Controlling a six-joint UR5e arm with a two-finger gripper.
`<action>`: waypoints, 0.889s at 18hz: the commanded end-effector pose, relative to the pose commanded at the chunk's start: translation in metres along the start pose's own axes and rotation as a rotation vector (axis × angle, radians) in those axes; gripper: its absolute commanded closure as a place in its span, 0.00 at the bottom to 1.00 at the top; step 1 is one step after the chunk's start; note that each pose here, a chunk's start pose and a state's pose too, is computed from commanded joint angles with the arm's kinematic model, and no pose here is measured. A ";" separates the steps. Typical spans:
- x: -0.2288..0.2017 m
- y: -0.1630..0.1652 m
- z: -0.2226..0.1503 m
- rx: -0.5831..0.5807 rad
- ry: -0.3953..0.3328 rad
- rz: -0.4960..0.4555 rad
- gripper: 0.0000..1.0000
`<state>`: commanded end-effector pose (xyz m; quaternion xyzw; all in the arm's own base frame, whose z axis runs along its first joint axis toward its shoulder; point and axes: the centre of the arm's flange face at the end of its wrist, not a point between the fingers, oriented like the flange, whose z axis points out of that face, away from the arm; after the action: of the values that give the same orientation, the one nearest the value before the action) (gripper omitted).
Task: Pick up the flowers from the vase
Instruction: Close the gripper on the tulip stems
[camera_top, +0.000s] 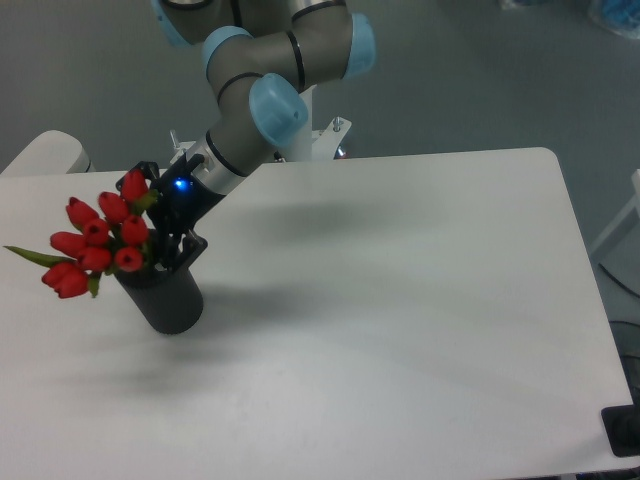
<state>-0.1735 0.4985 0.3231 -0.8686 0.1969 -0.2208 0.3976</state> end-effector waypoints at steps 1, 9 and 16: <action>-0.001 -0.001 -0.001 0.001 -0.003 0.002 0.29; -0.013 -0.001 -0.012 0.025 -0.018 0.000 0.57; -0.021 -0.006 -0.017 0.030 -0.031 0.007 0.64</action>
<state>-0.1990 0.5027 0.3337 -0.8652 0.1904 -0.2088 0.4142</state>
